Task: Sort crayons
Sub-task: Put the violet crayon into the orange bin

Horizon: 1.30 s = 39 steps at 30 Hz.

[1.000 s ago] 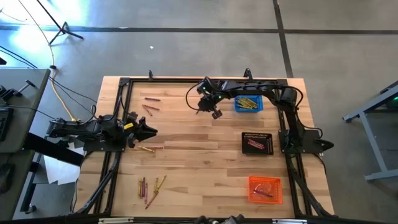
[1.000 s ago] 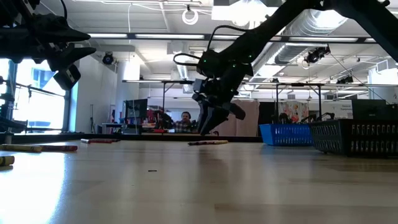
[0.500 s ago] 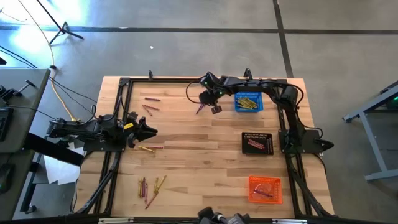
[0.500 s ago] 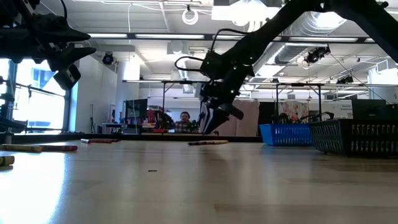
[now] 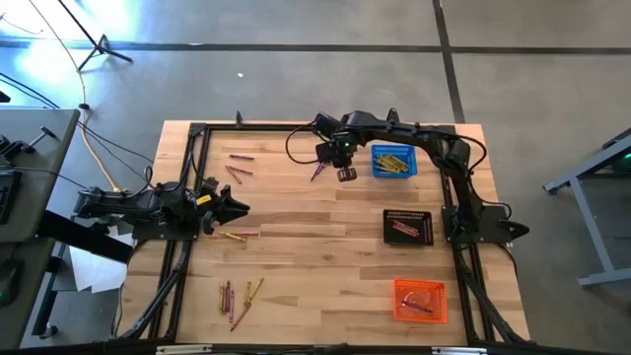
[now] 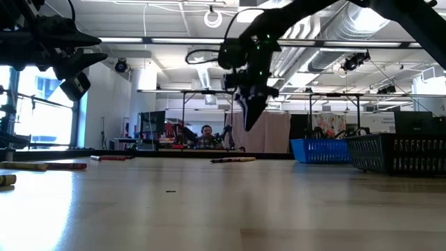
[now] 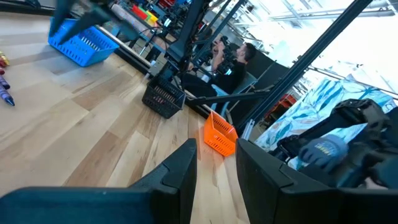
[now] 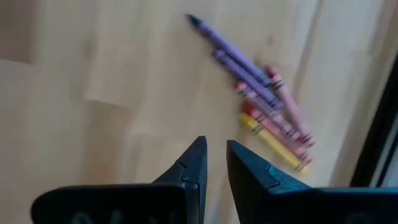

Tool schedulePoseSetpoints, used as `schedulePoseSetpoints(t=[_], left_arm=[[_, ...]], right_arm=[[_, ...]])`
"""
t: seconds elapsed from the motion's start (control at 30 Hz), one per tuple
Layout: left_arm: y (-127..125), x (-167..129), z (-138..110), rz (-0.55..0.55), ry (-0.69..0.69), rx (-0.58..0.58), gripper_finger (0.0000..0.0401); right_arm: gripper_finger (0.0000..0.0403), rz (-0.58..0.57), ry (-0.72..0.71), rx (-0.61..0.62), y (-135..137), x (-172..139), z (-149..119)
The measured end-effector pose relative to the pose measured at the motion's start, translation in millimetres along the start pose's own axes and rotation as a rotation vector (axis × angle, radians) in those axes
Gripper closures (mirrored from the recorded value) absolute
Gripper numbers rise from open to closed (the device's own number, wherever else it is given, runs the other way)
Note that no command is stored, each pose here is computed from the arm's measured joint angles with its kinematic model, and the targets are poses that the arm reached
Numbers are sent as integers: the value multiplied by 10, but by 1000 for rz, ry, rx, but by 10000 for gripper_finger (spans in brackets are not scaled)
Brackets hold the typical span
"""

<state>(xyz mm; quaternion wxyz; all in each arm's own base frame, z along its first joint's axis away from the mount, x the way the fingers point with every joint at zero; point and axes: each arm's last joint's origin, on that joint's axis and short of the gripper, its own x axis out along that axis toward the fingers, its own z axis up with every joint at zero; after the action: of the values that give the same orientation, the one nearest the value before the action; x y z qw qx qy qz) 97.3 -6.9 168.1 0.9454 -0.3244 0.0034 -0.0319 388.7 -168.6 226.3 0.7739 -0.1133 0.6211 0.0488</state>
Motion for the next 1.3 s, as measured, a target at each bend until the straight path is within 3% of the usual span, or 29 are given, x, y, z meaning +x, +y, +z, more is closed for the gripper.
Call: schedulePoseSetpoints(t=[0.5,0.77,1.07,1.3], left_arm=[[0,0,0,0,0,0,302],[22,-4,45,105,-108,2,302],[26,-4,58,136,-133,73,302],[42,-10,80,189,-208,-79,302]], right_arm=[[357,133,183,60,643,-794,269],[357,220,32,109,1002,-1229,311],[357,69,-90,221,1385,-1941,56],[357,-110,-122,324,1647,-2207,-230]])
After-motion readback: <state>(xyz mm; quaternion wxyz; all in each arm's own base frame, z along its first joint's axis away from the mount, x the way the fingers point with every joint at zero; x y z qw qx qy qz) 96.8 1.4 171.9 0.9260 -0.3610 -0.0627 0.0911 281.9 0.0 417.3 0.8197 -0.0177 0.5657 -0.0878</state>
